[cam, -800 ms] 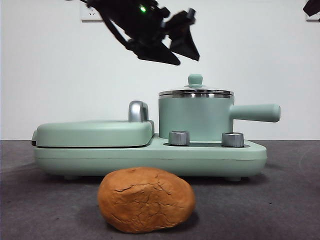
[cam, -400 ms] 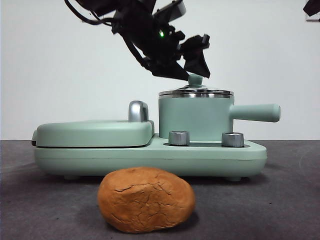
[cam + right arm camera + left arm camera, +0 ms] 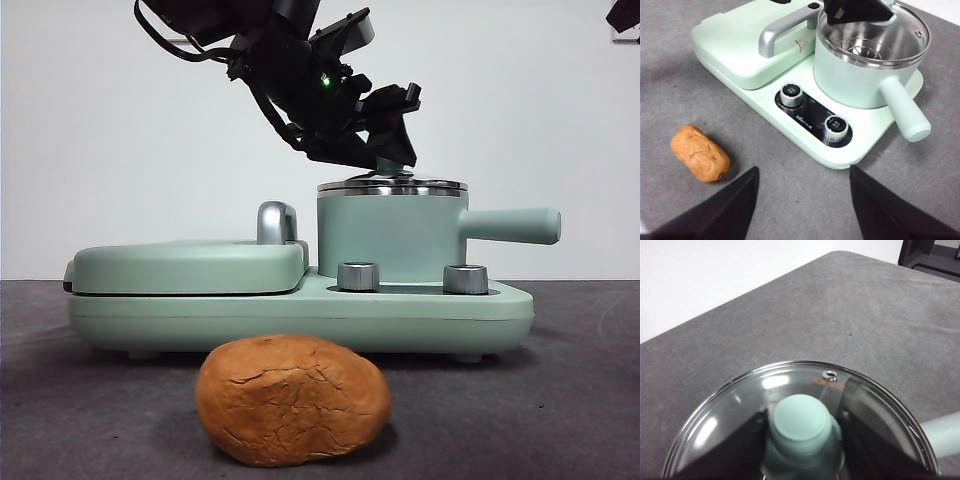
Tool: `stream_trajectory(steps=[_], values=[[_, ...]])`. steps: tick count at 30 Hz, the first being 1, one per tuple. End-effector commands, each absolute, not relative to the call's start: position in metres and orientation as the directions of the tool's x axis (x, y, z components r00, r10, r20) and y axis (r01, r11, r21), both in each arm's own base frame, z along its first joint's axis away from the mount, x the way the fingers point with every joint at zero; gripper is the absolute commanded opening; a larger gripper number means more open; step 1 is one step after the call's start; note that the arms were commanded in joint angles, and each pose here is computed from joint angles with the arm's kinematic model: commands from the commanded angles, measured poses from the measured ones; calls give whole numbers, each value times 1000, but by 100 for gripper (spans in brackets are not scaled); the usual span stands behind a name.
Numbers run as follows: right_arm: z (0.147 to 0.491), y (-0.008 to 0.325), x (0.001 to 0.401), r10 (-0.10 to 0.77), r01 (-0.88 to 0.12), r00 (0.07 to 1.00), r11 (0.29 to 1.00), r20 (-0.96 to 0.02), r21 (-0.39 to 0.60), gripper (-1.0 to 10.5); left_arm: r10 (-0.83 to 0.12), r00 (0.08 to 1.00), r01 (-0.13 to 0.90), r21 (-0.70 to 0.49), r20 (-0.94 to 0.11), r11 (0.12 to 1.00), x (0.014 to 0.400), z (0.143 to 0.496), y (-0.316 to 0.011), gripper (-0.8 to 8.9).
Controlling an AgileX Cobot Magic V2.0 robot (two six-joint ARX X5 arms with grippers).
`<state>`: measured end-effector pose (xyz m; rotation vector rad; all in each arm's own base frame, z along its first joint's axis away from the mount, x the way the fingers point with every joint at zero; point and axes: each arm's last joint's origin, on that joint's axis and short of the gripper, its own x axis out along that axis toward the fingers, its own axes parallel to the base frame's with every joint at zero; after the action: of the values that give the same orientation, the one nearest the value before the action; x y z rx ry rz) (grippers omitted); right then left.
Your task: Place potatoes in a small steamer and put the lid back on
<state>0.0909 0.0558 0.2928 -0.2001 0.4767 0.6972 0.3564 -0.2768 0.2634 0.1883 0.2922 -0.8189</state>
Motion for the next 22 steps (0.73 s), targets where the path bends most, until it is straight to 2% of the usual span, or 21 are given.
stream_trajectory(steps=[1, 6, 14, 22], values=[[299, 56, 90, 575, -656, 674, 755, -463, -16, 287, -695, 649, 744, 67, -310, 665, 360, 264, -283, 96], [299, 56, 90, 574, -655, 672, 755, -467, -13, 287, -696, 649, 748, 91, -309, 657, 360, 264, -283, 12], [299, 56, 90, 578, -656, 669, 755, -467, -7, 287, -703, 658, 745, 97, -270, 660, 358, 276, -282, 14], [299, 56, 90, 580, -658, 668, 753, -466, -6, 287, -709, 674, 736, 108, -208, 668, 343, 318, -268, 14]])
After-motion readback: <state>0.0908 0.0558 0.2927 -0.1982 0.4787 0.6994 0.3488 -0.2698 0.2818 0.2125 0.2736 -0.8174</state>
